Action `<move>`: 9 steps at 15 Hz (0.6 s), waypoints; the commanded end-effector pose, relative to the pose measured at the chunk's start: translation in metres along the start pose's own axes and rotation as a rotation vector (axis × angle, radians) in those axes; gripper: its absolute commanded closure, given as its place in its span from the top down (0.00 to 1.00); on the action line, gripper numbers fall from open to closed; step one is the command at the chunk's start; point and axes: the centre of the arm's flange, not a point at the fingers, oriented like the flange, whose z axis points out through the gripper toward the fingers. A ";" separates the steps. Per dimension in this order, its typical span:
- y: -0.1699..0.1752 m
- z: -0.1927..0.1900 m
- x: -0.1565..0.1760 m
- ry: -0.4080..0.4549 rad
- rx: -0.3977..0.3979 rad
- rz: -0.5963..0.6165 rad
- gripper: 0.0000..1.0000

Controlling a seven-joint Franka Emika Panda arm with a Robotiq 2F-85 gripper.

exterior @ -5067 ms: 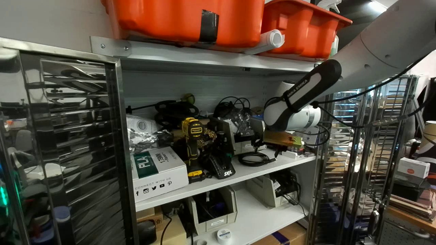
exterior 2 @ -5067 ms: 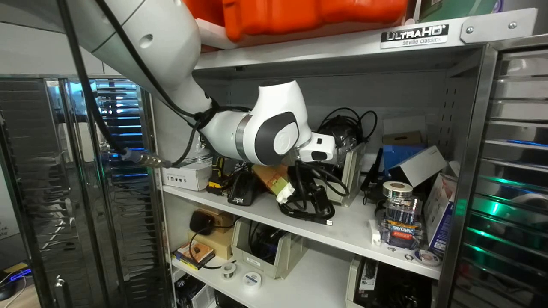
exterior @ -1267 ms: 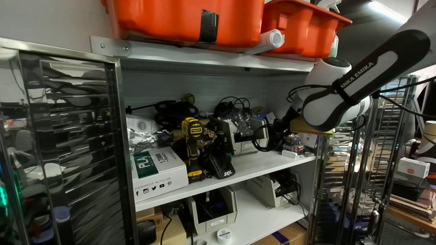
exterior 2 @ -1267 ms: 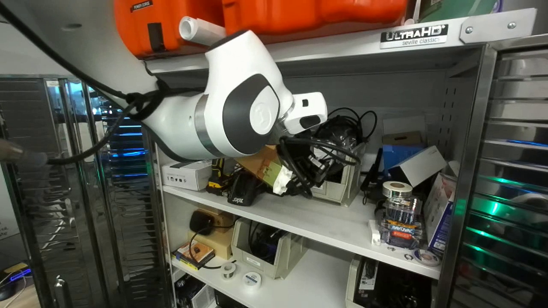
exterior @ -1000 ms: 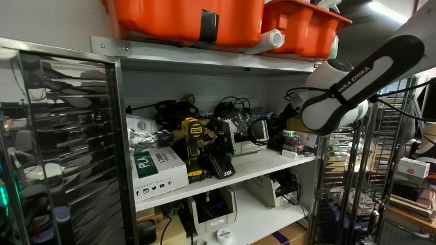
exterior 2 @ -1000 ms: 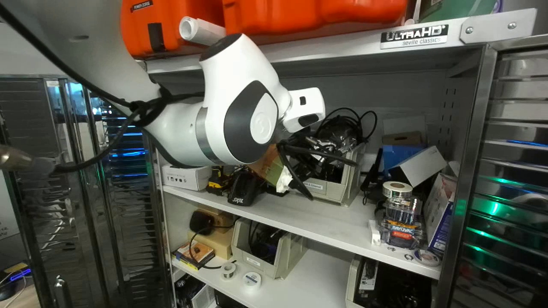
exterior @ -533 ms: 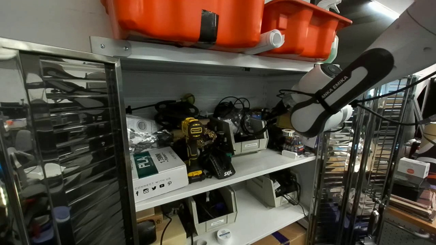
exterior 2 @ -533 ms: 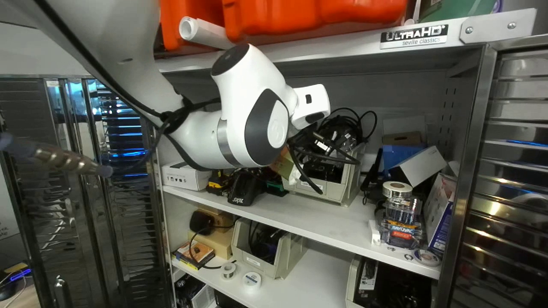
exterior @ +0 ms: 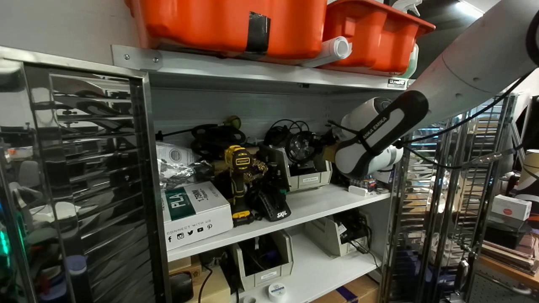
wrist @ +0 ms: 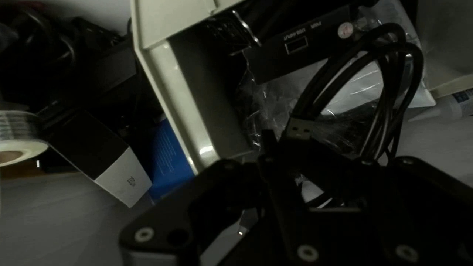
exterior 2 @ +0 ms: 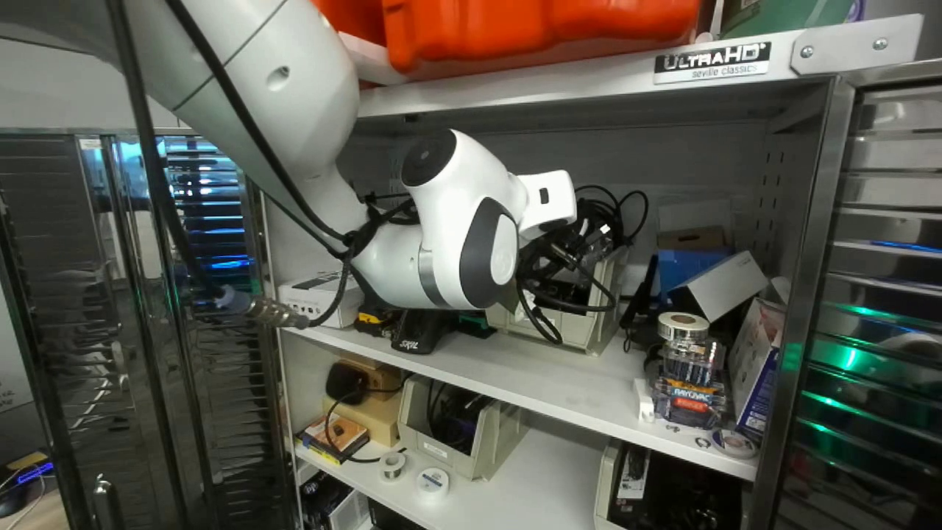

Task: Put the black cable on the top shelf into the tray behind it

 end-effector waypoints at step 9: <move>-0.032 0.037 0.004 0.032 0.039 0.047 0.15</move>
